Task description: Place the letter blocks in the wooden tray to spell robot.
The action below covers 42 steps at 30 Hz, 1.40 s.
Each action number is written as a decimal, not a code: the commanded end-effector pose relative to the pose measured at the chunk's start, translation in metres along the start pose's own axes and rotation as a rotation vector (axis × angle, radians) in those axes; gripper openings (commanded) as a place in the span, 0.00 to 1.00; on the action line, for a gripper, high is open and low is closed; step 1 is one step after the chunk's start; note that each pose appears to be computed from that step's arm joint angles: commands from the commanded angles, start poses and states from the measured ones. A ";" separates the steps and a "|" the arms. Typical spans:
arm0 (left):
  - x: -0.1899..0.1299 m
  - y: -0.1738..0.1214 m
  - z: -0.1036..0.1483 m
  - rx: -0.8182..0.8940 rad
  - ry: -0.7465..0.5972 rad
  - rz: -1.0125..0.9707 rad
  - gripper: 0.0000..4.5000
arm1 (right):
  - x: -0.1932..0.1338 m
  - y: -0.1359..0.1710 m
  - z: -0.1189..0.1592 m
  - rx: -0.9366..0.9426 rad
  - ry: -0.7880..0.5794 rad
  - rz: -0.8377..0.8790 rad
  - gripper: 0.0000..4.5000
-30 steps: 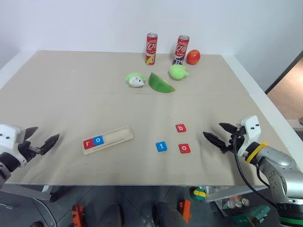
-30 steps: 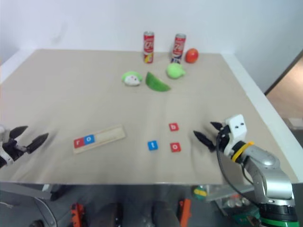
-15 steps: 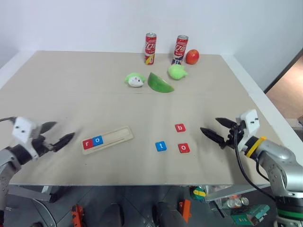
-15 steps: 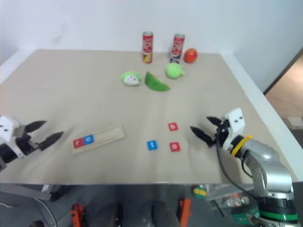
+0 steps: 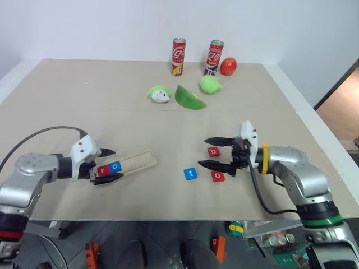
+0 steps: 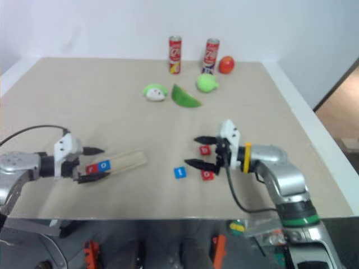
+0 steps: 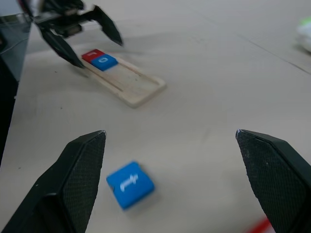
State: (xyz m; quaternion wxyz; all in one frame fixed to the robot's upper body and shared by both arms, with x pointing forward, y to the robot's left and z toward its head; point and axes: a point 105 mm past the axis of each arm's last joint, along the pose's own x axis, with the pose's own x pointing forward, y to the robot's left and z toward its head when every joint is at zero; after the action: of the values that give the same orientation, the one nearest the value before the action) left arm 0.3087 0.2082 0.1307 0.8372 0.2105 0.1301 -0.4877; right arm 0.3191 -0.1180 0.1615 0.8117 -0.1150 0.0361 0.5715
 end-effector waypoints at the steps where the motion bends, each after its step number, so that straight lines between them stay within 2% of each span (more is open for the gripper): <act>1: 0.002 0.005 0.004 0.029 0.000 -0.011 1.00 | 0.003 -0.005 0.010 -0.061 -0.016 0.001 0.98; 15: 0.015 0.008 -0.009 0.009 0.048 -0.061 1.00 | 0.005 -0.003 0.009 -0.056 -0.033 0.017 0.98; 31: 0.026 0.002 0.000 -0.038 0.018 -0.137 1.00 | 0.008 -0.003 0.003 -0.064 -0.020 0.027 0.98; 42: 0.027 0.001 -0.017 -0.032 0.103 -0.145 1.00 | 0.009 -0.002 -0.003 -0.061 -0.018 0.022 0.98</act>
State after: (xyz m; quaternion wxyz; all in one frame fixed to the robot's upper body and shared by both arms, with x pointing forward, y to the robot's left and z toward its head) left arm 0.3243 0.1927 0.1113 0.8030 0.2023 0.1773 -0.5318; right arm 0.3250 -0.1107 0.1532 0.8032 -0.1297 0.0243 0.5809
